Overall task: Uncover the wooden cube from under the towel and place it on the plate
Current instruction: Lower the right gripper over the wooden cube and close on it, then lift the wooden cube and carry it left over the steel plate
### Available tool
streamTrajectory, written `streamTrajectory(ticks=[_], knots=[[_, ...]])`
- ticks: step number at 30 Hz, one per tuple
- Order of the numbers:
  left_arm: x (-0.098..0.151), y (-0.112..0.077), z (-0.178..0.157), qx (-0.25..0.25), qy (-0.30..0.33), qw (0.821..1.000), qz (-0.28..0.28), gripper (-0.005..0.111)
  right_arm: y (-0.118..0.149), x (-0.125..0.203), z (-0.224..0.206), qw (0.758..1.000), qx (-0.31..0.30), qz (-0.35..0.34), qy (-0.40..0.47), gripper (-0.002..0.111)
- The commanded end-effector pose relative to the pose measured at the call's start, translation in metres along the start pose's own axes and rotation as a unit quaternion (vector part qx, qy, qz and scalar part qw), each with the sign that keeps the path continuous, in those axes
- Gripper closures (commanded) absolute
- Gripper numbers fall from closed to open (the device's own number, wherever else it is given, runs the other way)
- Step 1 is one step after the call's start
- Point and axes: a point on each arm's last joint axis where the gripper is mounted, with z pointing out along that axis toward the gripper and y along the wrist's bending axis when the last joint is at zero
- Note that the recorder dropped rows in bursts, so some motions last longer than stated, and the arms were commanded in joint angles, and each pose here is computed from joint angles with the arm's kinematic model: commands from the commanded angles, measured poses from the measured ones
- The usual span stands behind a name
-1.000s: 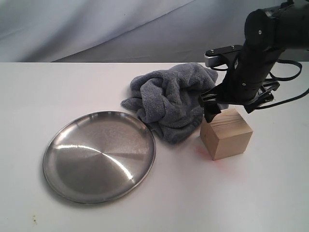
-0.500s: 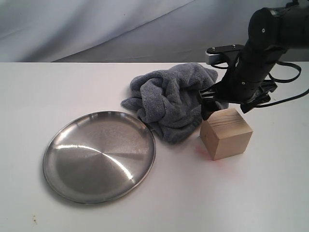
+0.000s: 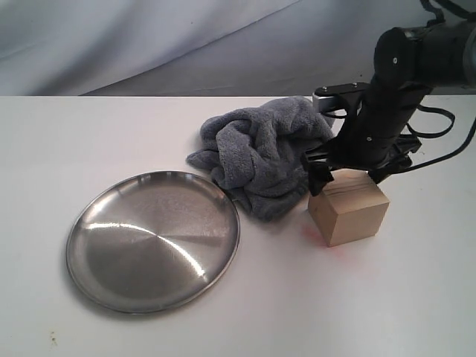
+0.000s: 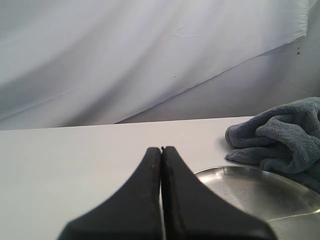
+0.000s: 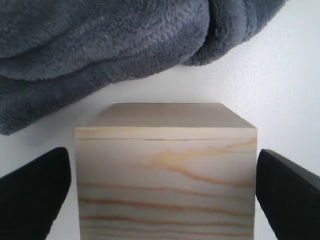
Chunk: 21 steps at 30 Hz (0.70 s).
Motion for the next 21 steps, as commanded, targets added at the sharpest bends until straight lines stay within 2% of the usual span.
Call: streamTrajectory(ticks=[1, 16, 19, 21], knots=[[0.001, 0.0, 0.0, 0.002, -0.001, 1.0, -0.002, 0.107, -0.001, 0.0, 0.014, 1.0, -0.004, 0.001, 0.014, 0.017], [0.001, 0.0, 0.0, 0.002, -0.001, 1.0, -0.002, 0.107, -0.001, 0.004, 0.031, 1.0, -0.006, 0.006, 0.026, 0.02], [0.001, 0.0, 0.0, 0.002, -0.001, 1.0, -0.002, 0.107, -0.001, 0.004, 0.031, 1.0, -0.006, 0.008, 0.027, 0.034], [0.001, 0.0, 0.0, 0.002, -0.001, 1.0, -0.002, 0.107, -0.001, 0.005, 0.031, 0.999, -0.006, 0.011, 0.034, 0.055]])
